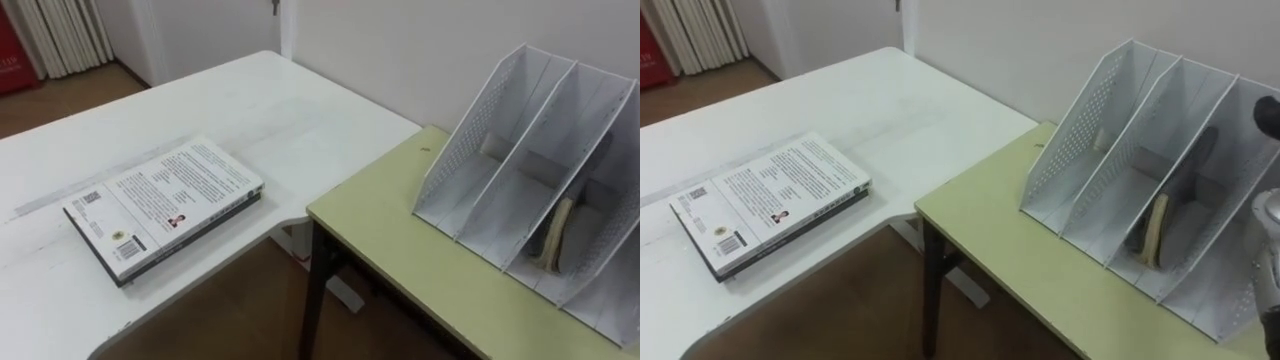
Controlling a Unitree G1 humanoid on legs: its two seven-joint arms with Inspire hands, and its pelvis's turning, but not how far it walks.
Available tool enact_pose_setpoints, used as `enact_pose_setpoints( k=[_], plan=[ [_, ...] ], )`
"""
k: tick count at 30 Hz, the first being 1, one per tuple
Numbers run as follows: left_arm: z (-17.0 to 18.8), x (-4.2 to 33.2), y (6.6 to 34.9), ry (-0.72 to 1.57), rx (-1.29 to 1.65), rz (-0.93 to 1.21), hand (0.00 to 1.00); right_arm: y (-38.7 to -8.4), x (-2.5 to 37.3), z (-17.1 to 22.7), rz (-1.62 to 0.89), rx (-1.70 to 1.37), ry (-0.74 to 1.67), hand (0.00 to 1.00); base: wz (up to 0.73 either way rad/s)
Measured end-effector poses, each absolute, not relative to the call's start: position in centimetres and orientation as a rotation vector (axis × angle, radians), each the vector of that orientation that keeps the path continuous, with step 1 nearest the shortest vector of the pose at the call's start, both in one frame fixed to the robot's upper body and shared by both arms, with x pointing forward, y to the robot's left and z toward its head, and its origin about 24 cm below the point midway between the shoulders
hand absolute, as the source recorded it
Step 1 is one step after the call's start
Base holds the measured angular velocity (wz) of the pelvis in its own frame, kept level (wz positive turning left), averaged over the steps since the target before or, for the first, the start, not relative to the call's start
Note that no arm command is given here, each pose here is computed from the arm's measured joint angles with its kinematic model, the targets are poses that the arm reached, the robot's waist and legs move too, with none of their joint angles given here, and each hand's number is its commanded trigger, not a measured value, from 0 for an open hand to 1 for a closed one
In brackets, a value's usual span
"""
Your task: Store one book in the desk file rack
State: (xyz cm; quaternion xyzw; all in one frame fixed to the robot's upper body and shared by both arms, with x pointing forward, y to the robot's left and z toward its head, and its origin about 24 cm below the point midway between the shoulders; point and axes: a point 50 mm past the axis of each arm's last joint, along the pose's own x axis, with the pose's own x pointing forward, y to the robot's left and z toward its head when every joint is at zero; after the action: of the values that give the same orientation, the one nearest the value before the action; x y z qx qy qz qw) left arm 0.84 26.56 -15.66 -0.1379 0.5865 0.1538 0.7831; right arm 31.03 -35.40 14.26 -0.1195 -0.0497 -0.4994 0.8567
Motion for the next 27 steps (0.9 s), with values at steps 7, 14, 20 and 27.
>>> enact_pose_setpoints(
  k=[7,14,20,27],
  plan=[
    [-15.7,0.7,26.6,1.284,-0.277,0.339,0.00,-35.1,31.2,14.7,-1.038,-0.251,-0.123,0.00,0.00],
    [-15.8,0.5,26.5,1.304,-0.265,0.334,0.00,-32.8,31.2,18.9,-0.954,-0.214,-0.340,0.00,0.00],
    [-15.9,0.1,26.4,1.318,-0.222,0.325,0.00,-30.2,30.2,22.5,-0.813,-0.196,-0.553,0.00,-0.02],
    [-15.9,0.1,26.1,1.306,-0.225,0.314,0.00,-26.8,28.5,24.8,-0.545,-0.232,-0.713,0.00,-0.05]
  ],
)
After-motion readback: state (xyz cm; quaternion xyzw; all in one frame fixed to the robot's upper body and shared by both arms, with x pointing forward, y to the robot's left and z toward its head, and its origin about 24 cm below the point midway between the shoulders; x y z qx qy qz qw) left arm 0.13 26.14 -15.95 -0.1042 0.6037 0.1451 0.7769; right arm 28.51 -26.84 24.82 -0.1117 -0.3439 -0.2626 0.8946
